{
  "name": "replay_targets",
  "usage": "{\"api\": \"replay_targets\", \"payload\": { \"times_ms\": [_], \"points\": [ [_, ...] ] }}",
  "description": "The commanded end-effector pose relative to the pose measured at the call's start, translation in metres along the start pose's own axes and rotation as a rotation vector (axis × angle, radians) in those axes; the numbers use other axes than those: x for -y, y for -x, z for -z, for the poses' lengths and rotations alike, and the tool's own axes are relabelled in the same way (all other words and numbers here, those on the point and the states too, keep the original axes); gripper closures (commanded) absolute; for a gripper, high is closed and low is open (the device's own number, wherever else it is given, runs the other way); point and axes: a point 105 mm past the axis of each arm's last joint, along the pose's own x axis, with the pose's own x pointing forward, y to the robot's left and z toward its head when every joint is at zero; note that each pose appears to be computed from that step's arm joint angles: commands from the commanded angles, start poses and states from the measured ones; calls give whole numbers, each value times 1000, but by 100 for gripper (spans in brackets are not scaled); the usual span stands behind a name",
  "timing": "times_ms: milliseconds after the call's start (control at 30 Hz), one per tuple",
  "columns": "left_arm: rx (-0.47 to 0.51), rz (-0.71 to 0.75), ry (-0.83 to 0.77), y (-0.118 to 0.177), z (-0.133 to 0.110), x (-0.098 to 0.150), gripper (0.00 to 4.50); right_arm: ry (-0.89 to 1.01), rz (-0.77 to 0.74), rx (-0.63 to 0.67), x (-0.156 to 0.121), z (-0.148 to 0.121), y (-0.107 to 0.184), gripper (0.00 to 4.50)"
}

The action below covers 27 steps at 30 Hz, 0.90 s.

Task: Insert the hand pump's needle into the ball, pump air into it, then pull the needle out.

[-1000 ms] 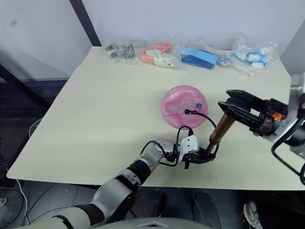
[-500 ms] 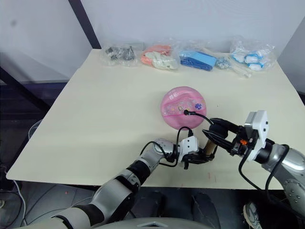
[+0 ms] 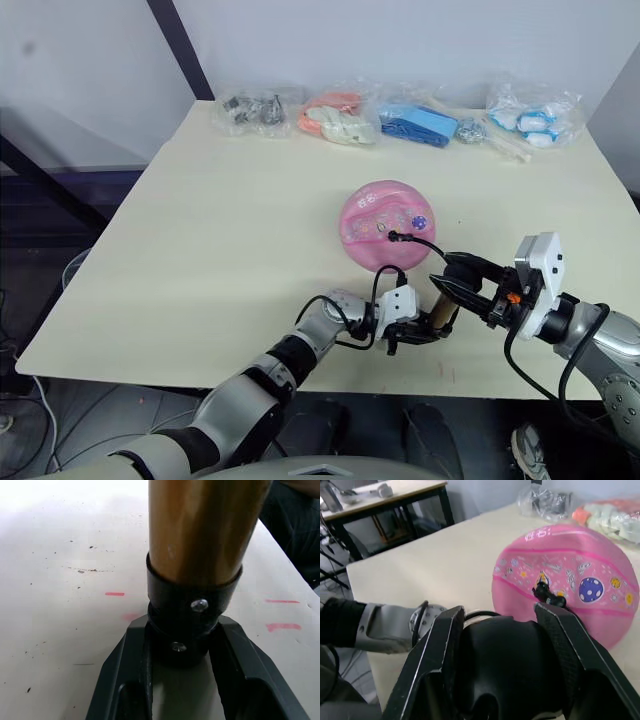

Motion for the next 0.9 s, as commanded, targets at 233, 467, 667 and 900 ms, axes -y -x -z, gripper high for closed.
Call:
{"api": "replay_targets", "payload": {
  "times_ms": [233,467,667,900],
  "points": [
    [-125,29,123,5,43,17,340,178,-63,144,-14,-103,22,276],
    [-127,33,124,5,44,18,340,174,-84,173,-19,-124,24,276],
    [-127,31,125,4,44,19,340,115,-90,128,-17,-101,15,276],
    [-127,28,124,4,44,18,340,52,-59,11,-11,-36,3,276]
  ]
}}
